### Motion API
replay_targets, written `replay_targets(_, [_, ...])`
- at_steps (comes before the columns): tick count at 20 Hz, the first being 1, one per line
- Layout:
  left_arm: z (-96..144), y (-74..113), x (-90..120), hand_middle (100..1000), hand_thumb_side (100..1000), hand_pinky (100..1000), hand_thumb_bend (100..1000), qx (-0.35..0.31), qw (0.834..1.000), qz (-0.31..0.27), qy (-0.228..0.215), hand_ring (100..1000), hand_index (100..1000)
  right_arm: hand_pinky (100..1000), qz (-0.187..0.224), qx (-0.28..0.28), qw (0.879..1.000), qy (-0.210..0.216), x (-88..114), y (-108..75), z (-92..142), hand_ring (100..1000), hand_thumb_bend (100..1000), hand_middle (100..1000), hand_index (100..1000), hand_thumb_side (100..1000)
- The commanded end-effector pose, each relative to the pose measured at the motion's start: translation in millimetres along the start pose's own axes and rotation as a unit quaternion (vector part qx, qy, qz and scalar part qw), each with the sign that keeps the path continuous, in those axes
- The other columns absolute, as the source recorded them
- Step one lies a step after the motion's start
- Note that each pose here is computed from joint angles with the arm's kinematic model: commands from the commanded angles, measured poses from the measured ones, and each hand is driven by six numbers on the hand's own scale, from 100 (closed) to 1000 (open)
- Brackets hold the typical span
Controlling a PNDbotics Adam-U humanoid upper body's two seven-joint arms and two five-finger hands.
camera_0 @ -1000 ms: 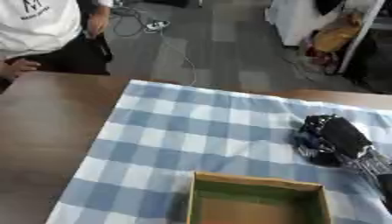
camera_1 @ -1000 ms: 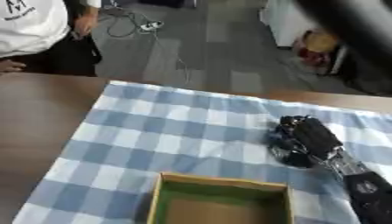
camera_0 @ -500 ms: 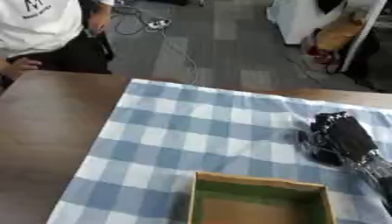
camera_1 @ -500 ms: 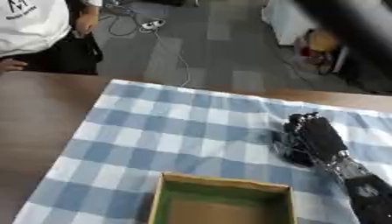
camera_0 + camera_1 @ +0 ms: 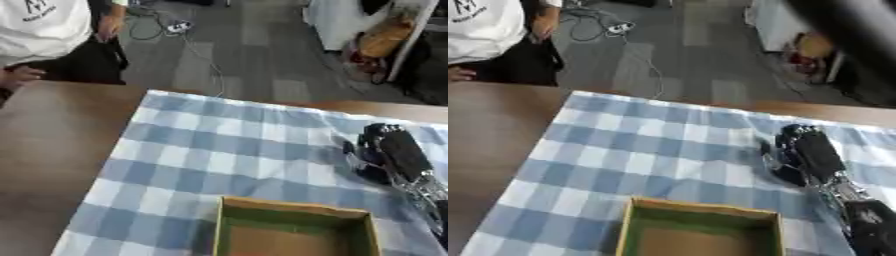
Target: Pick up objects on the table and place them in the box.
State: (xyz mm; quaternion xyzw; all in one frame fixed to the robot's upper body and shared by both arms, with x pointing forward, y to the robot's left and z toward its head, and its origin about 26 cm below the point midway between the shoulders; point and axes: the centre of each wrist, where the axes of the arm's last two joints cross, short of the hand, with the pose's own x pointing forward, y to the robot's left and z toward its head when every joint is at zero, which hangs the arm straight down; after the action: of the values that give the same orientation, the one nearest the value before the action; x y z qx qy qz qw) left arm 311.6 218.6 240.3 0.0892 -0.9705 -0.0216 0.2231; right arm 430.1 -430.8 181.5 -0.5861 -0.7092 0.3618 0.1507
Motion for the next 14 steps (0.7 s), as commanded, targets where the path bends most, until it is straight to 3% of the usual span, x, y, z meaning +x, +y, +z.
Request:
replay_targets(1, [-3.5,4.1,4.2,920,1000,701,280,-0.006,1.000,-0.007,-0.011,739,1000,100,0.000,-0.015,1.000,-0.010,-12.7,-28.7,-17.7,100,100,100,133,821])
replay_targets(14, [-0.2,6.3,2.7,917,1000,701,280,-0.010,1.000,-0.014,-0.006,734,1000,100,-0.056,-0.020,0.998,-0.019,-1.9,-65.3,-41.7,100,100,100,131,810])
